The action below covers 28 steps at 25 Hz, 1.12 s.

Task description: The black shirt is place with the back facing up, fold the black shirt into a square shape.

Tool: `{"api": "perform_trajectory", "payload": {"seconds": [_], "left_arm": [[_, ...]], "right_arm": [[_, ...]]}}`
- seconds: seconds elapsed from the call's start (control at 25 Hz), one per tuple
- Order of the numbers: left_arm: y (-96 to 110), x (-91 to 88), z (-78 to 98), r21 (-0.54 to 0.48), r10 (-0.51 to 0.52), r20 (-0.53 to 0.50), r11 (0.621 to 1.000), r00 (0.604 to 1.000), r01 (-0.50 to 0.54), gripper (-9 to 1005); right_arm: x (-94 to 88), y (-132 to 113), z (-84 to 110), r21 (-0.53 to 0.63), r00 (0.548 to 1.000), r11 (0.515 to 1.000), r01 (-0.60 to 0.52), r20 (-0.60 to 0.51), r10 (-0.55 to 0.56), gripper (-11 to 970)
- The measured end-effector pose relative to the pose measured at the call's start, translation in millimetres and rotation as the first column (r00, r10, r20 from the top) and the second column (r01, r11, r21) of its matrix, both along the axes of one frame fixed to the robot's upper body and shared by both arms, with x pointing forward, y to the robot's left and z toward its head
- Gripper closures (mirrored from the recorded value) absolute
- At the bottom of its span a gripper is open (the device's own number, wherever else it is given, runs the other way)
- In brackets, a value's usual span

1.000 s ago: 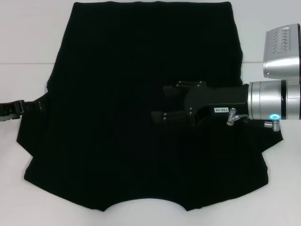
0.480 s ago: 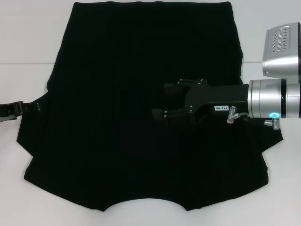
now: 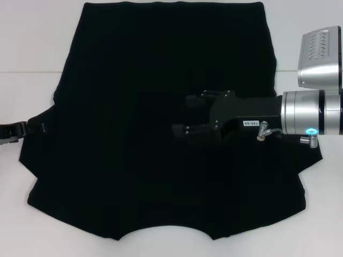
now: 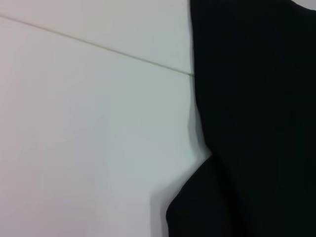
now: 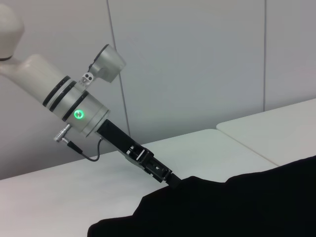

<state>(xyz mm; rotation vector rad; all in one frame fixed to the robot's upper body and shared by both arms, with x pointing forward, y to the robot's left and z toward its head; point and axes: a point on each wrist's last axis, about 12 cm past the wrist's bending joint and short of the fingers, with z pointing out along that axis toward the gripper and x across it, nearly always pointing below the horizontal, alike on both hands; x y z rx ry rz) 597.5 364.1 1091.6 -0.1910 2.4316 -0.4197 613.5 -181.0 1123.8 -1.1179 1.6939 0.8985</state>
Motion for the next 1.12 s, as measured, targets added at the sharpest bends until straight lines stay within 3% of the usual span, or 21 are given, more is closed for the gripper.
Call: {"api": "perform_trajectory", "payload": {"seconds": [1.12], "left_arm": [[-5.1,-0.3,-6.4,0.018,-0.022,-0.029,1.000,0.999,0.022,125]], "right_arm": [[-0.2,0.3,0.3,0.010,1.000,1.000,0.003,0.000,-0.003,33]]}}
